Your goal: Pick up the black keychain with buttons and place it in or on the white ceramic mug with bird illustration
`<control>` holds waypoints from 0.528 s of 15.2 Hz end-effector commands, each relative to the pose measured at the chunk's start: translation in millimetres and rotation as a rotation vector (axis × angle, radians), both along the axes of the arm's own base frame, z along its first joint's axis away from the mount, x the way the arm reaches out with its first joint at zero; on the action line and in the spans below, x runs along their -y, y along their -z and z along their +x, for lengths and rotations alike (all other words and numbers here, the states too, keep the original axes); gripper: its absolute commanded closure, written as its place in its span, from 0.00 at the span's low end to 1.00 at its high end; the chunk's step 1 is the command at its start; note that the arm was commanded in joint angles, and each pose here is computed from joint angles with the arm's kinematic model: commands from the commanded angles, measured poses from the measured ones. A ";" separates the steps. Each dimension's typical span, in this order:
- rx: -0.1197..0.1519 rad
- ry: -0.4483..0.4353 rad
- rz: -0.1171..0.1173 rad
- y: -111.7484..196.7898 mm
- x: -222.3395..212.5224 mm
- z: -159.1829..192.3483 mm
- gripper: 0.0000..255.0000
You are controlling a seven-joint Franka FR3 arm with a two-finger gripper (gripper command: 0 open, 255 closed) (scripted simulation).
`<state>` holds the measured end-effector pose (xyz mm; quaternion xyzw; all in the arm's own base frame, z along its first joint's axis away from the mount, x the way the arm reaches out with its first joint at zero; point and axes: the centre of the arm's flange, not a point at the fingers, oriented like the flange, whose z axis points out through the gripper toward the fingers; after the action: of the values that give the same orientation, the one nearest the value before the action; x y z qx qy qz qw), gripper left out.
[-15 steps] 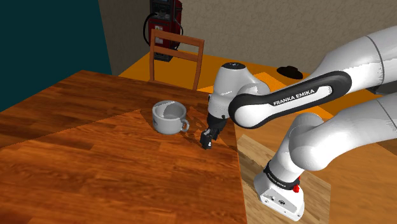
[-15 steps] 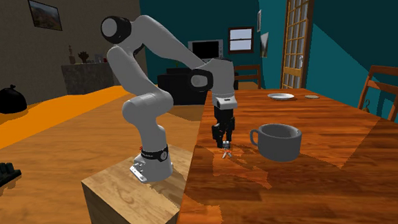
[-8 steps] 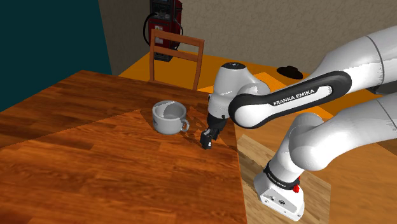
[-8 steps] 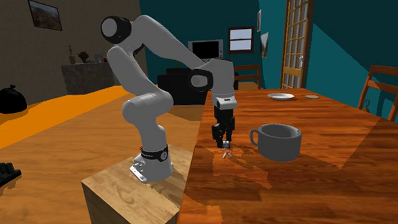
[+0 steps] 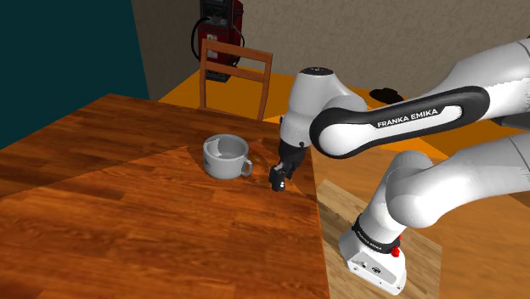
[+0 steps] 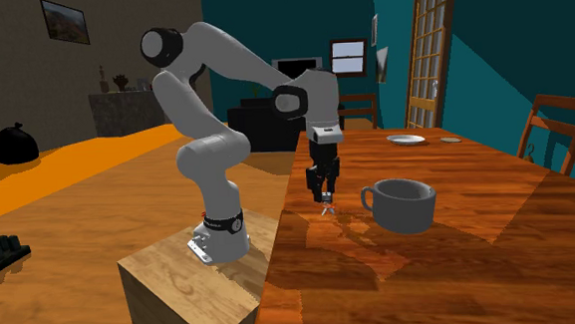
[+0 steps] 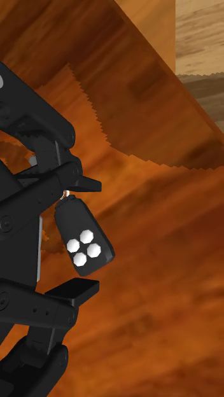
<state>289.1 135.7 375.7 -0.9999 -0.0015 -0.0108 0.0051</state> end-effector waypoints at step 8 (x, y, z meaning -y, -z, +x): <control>-0.001 0.000 0.000 -47.9 1.0 0.2 1.00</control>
<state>289.0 135.0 418.7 -0.9999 -0.0014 -0.0107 0.0050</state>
